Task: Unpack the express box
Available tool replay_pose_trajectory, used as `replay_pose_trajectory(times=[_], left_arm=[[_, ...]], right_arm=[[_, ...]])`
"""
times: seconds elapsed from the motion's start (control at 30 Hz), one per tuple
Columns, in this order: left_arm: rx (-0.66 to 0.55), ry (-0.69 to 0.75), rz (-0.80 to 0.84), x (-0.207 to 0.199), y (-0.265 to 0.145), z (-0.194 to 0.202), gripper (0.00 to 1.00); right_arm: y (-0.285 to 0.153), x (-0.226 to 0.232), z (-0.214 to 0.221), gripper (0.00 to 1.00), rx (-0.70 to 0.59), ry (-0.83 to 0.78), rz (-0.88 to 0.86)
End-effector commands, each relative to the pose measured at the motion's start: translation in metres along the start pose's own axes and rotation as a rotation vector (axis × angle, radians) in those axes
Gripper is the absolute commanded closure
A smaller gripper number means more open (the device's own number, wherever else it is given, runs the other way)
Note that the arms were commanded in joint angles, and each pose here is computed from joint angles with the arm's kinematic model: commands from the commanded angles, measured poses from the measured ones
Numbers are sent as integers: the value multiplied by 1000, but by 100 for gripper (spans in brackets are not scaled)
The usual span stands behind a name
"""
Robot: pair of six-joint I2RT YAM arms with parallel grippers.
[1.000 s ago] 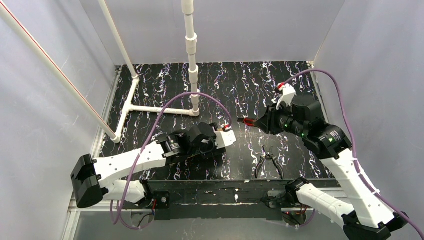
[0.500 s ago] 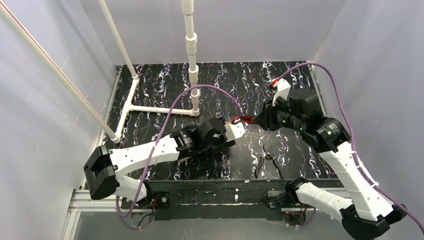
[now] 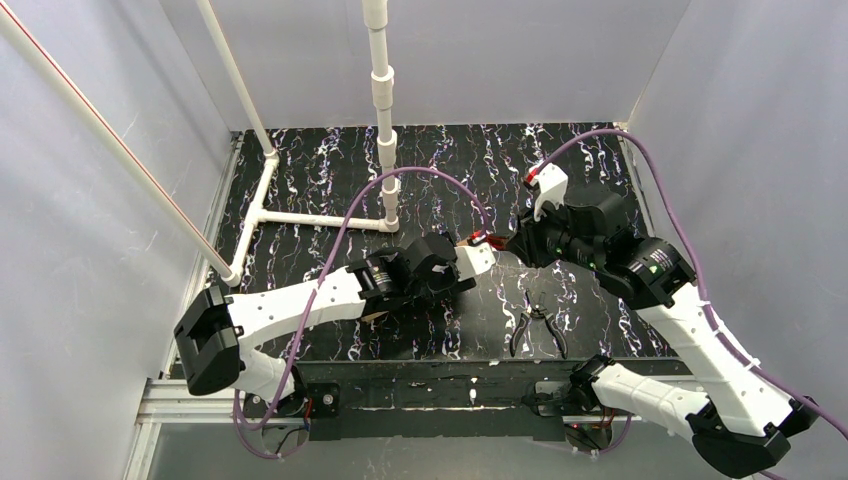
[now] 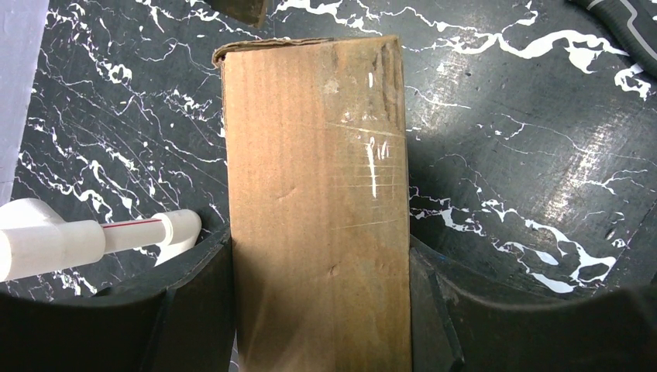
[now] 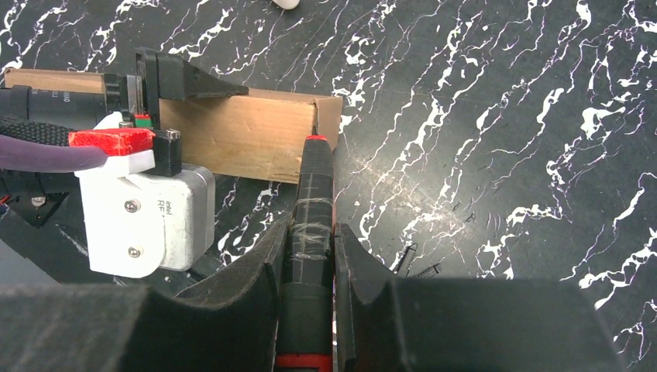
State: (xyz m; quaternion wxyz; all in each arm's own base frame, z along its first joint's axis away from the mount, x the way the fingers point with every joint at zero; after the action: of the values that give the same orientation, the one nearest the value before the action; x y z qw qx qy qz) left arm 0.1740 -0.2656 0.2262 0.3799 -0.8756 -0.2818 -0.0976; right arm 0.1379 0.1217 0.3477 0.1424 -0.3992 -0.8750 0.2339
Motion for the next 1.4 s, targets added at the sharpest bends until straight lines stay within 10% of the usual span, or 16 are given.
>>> replay_pose_trajectory(times=[0.0, 1.37], left_arm=[[-9, -11, 10, -1, 0, -4, 54], [-54, -106, -28, 10, 2, -1, 59]], right_arm=[[-3, 2, -10, 99, -64, -47, 1], [7, 15, 13, 99, 91, -82, -9]])
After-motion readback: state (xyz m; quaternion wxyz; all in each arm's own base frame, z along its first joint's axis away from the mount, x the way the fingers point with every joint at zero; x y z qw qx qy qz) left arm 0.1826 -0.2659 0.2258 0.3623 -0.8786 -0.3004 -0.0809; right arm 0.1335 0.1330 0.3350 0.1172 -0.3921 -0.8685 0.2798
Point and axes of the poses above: each gripper's point midway between its finger pads, its own y axis out along the fingers, its own x axis along the line the jaws close on, z = x × y, the point moved 10 cm from there along -y, back along the fingers, and after that the axes turned 3 degrees about -y, right-handed, at the moved point
